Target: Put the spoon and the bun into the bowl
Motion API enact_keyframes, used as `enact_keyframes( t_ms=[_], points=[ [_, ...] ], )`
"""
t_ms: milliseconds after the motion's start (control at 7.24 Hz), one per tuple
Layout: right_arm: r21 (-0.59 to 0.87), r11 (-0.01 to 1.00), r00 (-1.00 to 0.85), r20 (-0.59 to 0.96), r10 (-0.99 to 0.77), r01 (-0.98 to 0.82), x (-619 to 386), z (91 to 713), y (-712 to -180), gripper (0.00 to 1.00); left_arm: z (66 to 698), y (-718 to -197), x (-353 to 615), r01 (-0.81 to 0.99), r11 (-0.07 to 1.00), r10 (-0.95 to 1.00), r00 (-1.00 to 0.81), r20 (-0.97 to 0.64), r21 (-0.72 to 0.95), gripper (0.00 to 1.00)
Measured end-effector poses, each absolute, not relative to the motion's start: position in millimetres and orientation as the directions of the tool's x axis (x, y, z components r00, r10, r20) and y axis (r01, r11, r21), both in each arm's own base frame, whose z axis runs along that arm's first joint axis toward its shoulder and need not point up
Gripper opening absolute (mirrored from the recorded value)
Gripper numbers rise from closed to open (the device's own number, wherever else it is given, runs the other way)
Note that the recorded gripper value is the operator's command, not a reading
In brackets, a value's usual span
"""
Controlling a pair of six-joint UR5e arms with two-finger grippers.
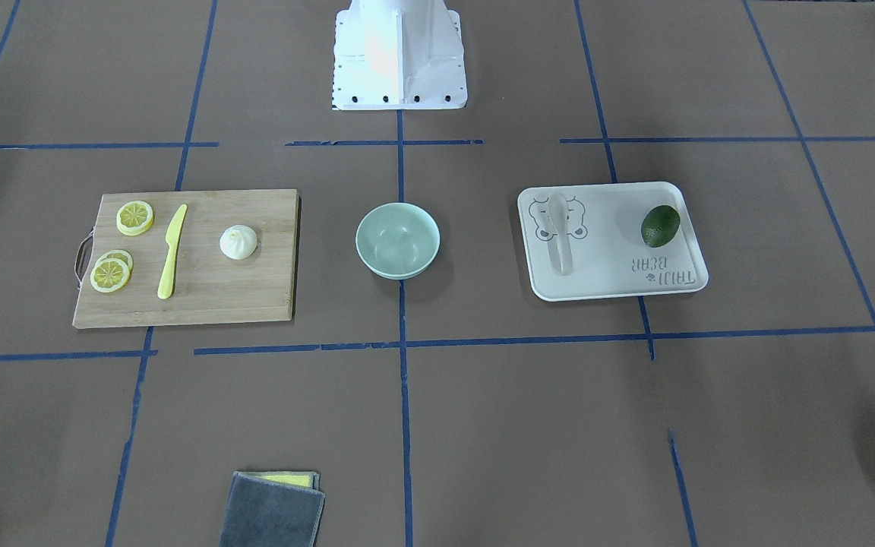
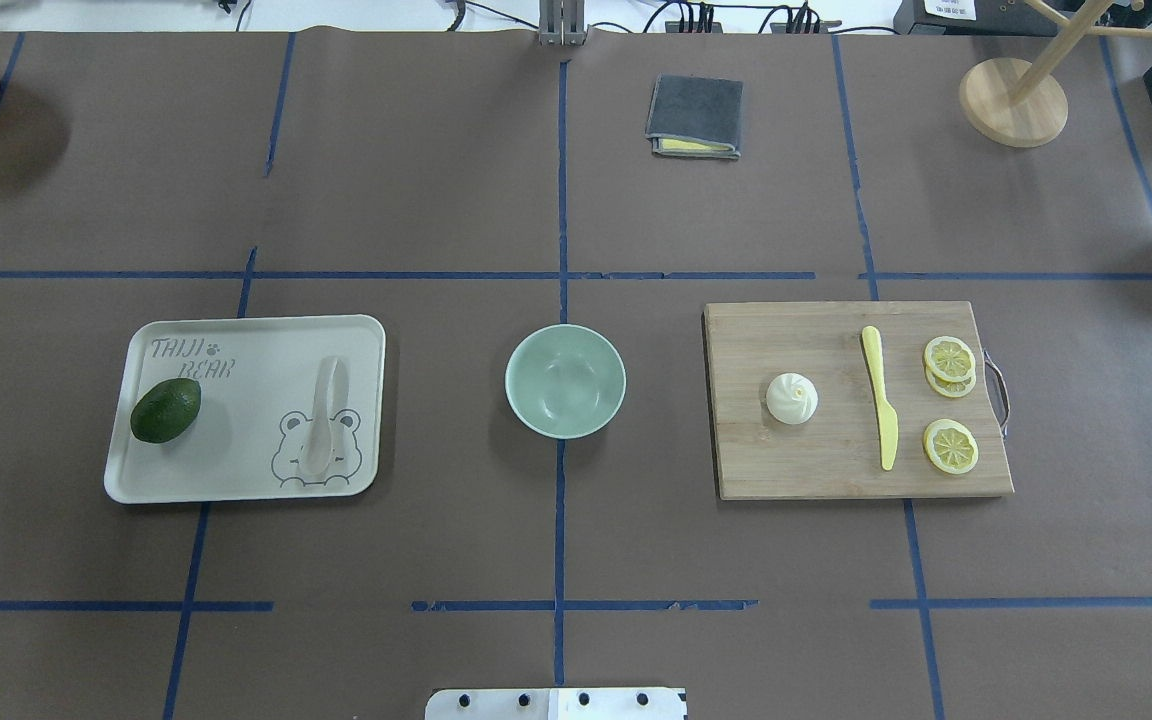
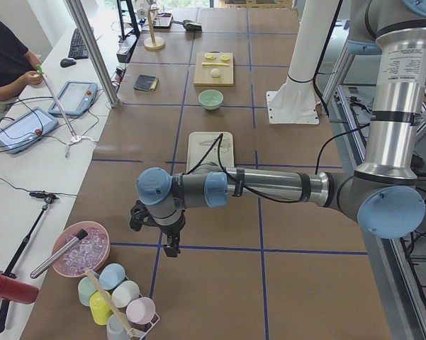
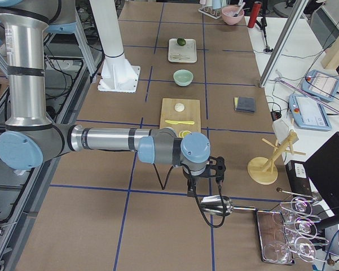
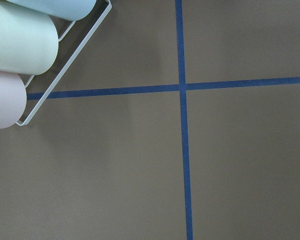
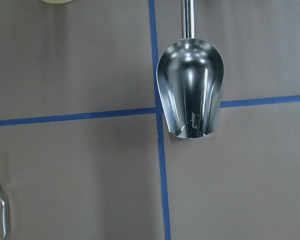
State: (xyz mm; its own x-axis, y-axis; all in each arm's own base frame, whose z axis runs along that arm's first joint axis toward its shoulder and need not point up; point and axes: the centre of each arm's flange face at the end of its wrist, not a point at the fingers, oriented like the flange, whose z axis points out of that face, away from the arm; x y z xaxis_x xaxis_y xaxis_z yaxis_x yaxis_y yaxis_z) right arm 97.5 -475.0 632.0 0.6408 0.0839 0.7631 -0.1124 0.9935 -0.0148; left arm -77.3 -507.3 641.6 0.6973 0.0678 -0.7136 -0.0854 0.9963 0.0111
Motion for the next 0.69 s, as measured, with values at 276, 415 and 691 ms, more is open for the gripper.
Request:
enact_keyframes(
  t_ms=[276,415,691],
  points=[
    [-0.006,0.994,0.642,0.763,0.076,-0.110,97.7,629.7,-476.5,1.00,638.6,-509.3,-76.6,-0.087,0.996,0.080,0.697,-0.712,0.027,1.00],
    [0.001,0.994,0.643,0.763,0.069,-0.108,97.7,627.4,-477.7,1.00,631.7,-515.4,-72.1,-0.095,0.993,0.121,0.697,-0.706,0.077,1.00],
    [0.018,0.994,0.644,0.763,0.055,-0.107,96.6,618.0,-479.7,1.00,587.6,-537.2,-43.7,-0.123,0.958,0.269,0.693,-0.669,0.258,1.00]
  ],
)
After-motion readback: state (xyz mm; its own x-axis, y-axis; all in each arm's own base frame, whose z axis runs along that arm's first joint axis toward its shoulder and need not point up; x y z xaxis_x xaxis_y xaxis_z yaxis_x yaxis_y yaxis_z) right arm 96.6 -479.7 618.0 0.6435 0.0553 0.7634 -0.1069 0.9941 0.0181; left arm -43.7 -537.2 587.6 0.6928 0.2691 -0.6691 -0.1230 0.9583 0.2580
